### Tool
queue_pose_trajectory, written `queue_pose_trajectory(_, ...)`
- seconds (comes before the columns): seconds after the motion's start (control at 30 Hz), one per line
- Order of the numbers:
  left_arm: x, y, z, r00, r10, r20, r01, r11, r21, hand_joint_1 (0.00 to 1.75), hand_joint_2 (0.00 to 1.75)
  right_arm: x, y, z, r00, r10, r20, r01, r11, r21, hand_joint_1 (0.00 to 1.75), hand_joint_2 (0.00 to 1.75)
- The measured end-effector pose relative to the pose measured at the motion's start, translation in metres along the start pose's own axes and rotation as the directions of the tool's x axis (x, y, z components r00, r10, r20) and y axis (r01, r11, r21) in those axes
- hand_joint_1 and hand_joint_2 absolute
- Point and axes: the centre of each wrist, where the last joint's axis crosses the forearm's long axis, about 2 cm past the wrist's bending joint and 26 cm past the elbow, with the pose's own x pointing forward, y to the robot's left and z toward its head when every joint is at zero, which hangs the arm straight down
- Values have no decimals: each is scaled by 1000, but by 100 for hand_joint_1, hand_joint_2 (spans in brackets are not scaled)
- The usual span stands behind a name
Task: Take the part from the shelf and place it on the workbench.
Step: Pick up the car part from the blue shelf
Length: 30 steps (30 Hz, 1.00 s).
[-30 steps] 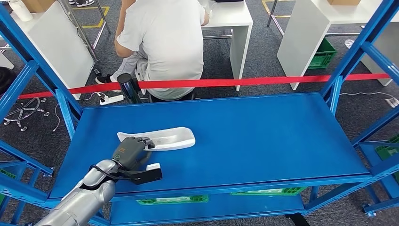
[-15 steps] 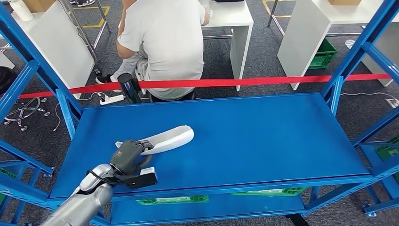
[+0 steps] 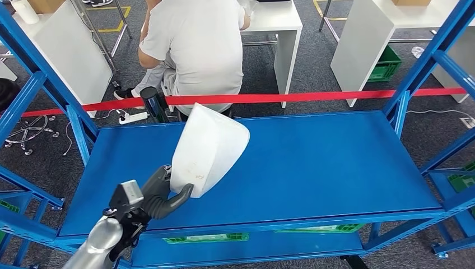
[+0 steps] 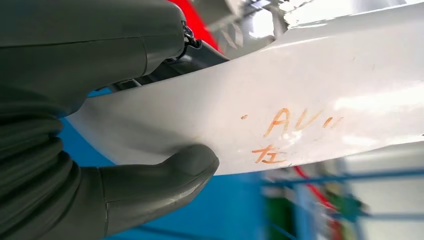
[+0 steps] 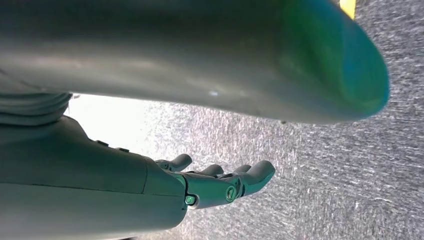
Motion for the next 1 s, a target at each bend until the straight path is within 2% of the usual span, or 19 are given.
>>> queue_pose_trajectory(0.17, 35, -7, 4, 973, 125, 192, -123, 992, -23, 175, 175, 0, 1, 0, 1000, 5, 11, -5, 1000, 6, 0, 0)
queue_pose_trajectory(0.27, 47, -20, 16, 959, 145, 242, -139, 989, -41, 175, 175, -2, 0, 0, 1000, 25, 8, -25, 1000, 8, 0, 0)
queue_pose_trajectory(0.53, 67, -29, 23, 943, 127, 308, -120, 992, -42, 175, 175, 1, -1, 0, 999, 30, 13, -31, 999, 12, 0, 0)
queue_pose_trajectory(1.0, 68, -34, 28, 933, 152, 327, -139, 988, -65, 175, 175, -2, -1, 0, 998, 59, -3, -59, 998, 19, 0, 0)
